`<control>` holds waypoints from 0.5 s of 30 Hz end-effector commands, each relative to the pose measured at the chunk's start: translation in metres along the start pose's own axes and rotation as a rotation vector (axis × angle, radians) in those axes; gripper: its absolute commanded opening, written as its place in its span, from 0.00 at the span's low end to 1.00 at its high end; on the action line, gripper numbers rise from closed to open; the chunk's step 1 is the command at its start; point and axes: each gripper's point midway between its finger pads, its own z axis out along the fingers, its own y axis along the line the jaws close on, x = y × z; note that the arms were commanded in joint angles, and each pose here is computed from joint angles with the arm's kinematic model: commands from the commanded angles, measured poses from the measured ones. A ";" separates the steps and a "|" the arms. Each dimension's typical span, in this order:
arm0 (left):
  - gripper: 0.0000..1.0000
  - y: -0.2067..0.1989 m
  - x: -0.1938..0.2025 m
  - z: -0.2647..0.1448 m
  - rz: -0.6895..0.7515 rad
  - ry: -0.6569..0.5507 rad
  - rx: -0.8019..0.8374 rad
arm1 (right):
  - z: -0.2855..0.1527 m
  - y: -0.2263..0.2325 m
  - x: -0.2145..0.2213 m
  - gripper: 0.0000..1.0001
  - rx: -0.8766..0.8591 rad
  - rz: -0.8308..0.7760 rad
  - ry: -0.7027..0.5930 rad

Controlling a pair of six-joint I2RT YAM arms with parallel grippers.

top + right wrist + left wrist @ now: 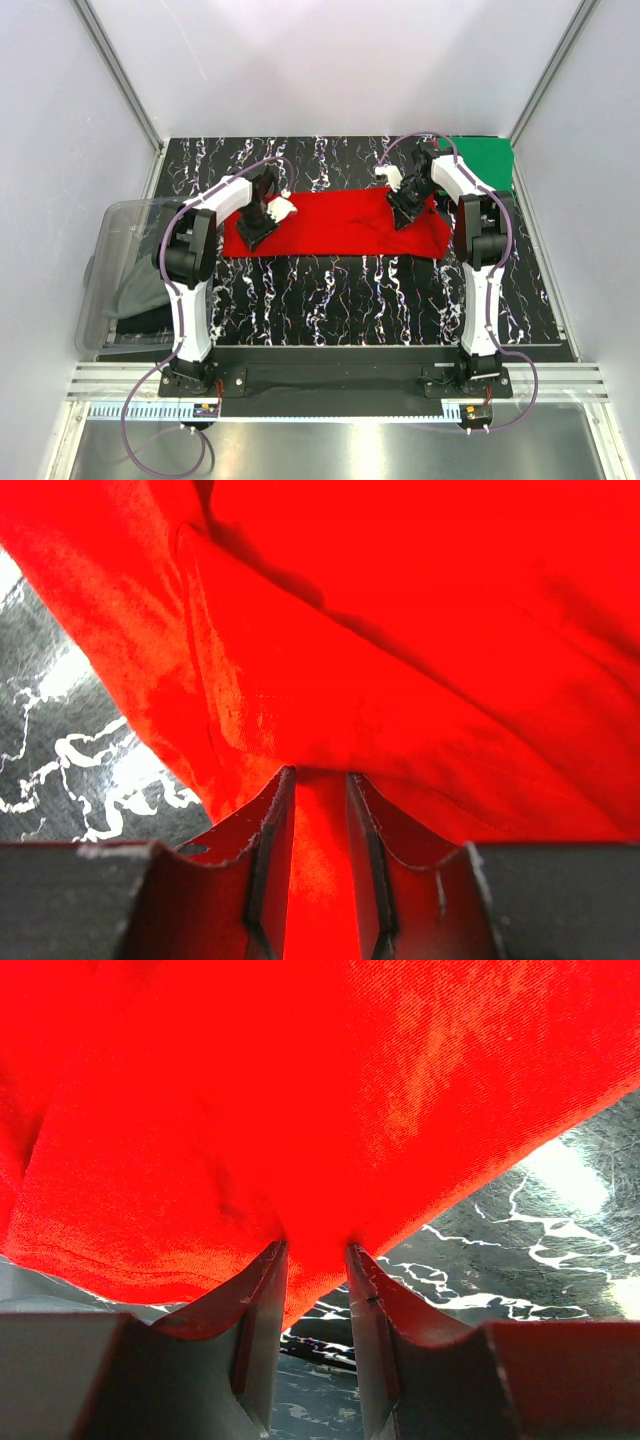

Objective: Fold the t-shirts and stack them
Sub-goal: Fold the tshirt

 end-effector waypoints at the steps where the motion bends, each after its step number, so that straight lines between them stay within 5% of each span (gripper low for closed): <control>1: 0.35 0.001 -0.006 -0.009 -0.012 -0.045 -0.005 | -0.006 -0.013 -0.020 0.33 0.057 -0.005 -0.053; 9: 0.35 0.000 -0.004 -0.012 -0.010 -0.046 -0.010 | -0.009 -0.037 -0.091 0.34 0.143 -0.055 -0.183; 15: 0.35 0.001 -0.003 -0.018 -0.005 -0.051 -0.023 | -0.057 -0.034 -0.166 0.35 0.275 -0.184 -0.330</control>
